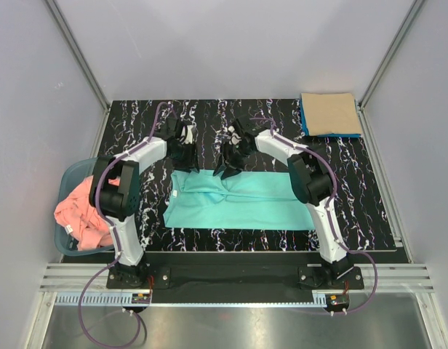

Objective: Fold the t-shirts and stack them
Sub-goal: Fold the tshirt

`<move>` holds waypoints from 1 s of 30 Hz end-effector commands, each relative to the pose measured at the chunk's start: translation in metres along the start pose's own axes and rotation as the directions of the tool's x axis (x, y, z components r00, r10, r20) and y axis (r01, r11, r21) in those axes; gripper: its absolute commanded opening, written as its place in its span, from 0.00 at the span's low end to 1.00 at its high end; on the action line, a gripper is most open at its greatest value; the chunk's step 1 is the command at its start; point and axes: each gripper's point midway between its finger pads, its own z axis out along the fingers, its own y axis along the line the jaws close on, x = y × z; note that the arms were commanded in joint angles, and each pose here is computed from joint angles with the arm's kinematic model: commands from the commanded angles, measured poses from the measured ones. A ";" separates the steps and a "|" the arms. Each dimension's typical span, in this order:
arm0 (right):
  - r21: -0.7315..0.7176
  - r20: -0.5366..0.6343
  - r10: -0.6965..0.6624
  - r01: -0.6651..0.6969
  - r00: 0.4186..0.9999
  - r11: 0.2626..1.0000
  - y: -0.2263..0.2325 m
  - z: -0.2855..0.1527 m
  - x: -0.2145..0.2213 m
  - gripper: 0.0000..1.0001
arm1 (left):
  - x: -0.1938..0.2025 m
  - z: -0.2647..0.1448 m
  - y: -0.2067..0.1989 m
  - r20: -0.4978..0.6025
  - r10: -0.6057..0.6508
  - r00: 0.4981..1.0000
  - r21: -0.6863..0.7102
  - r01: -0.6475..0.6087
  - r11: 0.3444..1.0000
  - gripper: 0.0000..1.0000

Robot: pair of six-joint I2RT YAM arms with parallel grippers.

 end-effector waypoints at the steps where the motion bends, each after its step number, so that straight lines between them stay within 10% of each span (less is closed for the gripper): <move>1: -0.022 0.001 -0.019 0.019 1.000 1.000 0.016 0.002 0.001 0.46 | -0.011 0.004 -0.010 0.035 -0.002 0.999 0.059 0.000 0.998 0.44; 13: 0.020 0.005 -0.004 0.004 1.000 1.000 0.009 0.002 0.002 0.18 | -0.008 0.001 -0.010 0.019 -0.015 1.000 0.049 0.014 0.999 0.10; 18: 0.016 0.007 -0.008 0.008 1.000 1.000 0.013 -0.005 0.010 0.01 | 0.001 -0.015 -0.010 0.032 -0.009 0.999 0.040 0.008 0.999 0.06; 30: -0.018 -0.008 -0.028 0.028 1.000 0.999 0.026 -0.022 0.045 0.00 | 0.034 -0.049 -0.019 0.072 0.015 0.997 0.085 -0.021 0.996 0.08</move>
